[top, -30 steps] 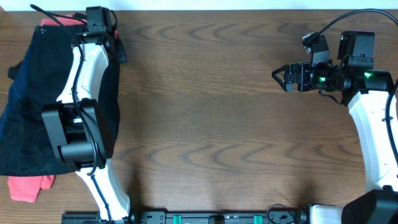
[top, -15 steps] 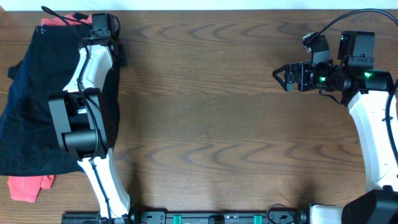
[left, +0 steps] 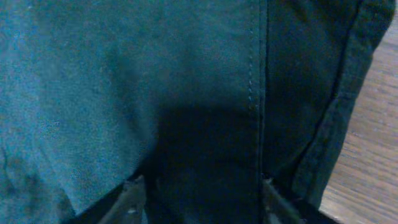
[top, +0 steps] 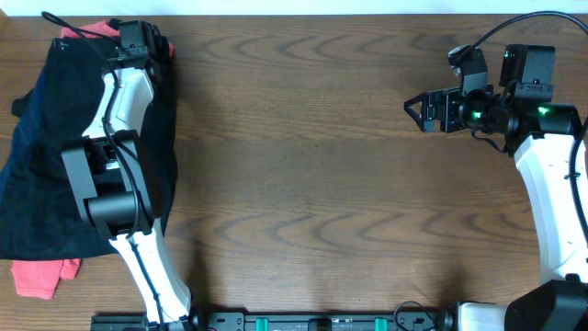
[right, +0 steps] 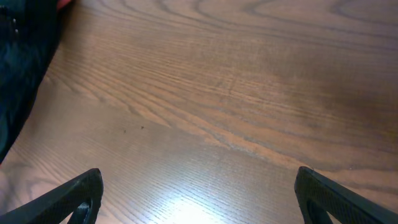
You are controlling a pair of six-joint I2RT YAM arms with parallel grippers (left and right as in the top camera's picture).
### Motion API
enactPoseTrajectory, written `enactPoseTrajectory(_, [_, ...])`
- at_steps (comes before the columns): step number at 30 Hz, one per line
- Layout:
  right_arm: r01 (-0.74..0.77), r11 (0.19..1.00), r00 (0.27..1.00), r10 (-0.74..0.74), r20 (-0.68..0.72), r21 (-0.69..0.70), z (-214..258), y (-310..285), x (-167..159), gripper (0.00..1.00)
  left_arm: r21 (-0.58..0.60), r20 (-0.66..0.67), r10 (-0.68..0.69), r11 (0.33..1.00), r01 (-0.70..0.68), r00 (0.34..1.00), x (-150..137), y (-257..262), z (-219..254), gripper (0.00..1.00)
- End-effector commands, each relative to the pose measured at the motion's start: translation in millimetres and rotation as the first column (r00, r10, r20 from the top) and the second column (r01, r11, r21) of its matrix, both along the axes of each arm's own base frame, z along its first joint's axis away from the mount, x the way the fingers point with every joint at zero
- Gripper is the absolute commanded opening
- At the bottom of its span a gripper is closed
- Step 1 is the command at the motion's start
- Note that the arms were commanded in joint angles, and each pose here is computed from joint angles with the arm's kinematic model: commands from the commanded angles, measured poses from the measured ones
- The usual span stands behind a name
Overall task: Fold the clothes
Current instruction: 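Grasp the black shorts on top of the stack with the left gripper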
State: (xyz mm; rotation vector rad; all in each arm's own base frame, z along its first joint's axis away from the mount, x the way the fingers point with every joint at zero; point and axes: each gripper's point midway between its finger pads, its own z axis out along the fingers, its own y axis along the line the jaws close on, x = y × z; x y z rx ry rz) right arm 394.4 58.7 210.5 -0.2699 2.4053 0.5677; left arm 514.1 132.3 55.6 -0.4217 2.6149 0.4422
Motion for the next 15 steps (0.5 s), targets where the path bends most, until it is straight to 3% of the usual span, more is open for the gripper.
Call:
enactPoseTrajectory(1, [0.006,1.0,1.0,-0.006,0.001,0.01,3.5,3.8,3.5,0.96,0.022,-0.019,-0.004,1.0,0.004,1.0,-0.2,4.8,-5.5,0.26])
enactPoseTrajectory(2, [0.01,1.0,1.0,-0.01,0.0,0.013,3.7,3.8,3.8,0.96,0.021,-0.018,-0.003,1.0,0.004,1.0,-0.3,4.8,-4.6,0.11])
enactPoseTrajectory(3, [0.01,1.0,1.0,-0.01,0.001,0.013,3.8,3.8,3.9,0.96,0.021,-0.023,-0.003,1.0,0.004,1.0,-1.7,4.6,-4.2,0.06])
enactPoseTrajectory(9, [0.015,1.0,1.0,-0.015,-0.003,0.017,3.8,3.8,3.8,0.95,0.023,-0.008,-0.004,1.0,0.004,1.0,-8.2,3.2,22.6,0.06])
enactPoseTrajectory(15, [0.011,1.0,1.0,-0.011,0.003,0.023,5.1,4.9,4.4,0.93,0.027,0.14,-0.017,1.0,0.014,0.99,-16.9,-11.1,111.4,0.06])
